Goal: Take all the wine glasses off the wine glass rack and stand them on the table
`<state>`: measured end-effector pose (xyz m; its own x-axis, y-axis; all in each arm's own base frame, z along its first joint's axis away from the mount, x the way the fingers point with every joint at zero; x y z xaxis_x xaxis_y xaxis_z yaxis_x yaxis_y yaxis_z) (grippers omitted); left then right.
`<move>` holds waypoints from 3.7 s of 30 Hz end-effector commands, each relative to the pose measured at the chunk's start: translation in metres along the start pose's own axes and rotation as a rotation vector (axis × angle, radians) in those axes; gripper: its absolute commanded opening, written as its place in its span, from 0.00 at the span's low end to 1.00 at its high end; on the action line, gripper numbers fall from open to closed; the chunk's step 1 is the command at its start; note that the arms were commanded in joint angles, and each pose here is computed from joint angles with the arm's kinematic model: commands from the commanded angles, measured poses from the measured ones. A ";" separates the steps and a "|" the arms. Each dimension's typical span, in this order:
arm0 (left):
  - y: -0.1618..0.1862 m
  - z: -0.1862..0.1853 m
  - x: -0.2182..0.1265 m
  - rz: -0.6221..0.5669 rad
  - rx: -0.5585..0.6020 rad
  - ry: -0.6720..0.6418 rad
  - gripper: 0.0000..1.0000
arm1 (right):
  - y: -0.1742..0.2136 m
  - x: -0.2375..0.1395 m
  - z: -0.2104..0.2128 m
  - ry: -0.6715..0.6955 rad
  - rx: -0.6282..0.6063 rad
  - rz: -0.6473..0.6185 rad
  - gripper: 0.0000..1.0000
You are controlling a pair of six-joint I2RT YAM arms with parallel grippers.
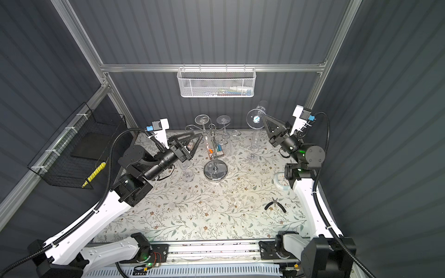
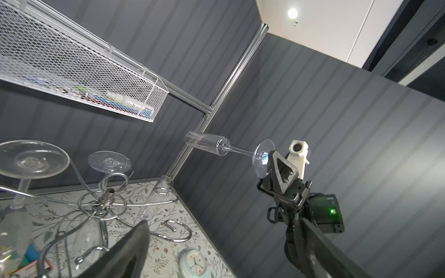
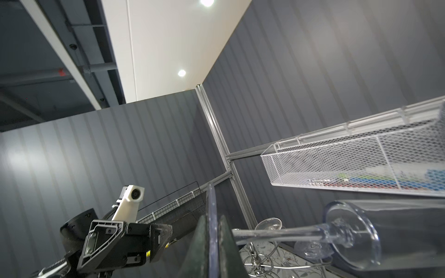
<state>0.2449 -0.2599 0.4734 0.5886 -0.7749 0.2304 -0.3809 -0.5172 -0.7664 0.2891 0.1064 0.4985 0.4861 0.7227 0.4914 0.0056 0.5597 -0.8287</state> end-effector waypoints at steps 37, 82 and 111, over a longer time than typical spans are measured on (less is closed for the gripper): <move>0.050 -0.012 0.065 0.309 -0.515 0.450 0.81 | 0.092 -0.001 0.101 -0.617 -0.500 0.137 0.00; 0.065 -0.022 0.065 0.328 -0.596 0.551 0.00 | 0.118 0.001 0.100 -0.672 -0.487 0.178 0.00; 0.005 -0.017 0.006 0.231 0.405 0.029 0.00 | 0.036 0.035 0.066 0.023 -0.016 0.168 0.99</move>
<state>0.2184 -0.2843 0.5108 0.3592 -0.9143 0.1872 -0.3212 -0.3094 -0.8950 0.2290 0.1788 0.5146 0.3707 0.8139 0.4474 0.1495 0.4231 -0.8936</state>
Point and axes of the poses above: each gripper's point midway between its finger pads, its own x axis out along the fingers, its own z axis along the line the jaws close on, y = z × x, the point moved 2 cm from there along -x, back along the fingers, and after that the axes turned 1 degree about -x, right-handed, at the moved point
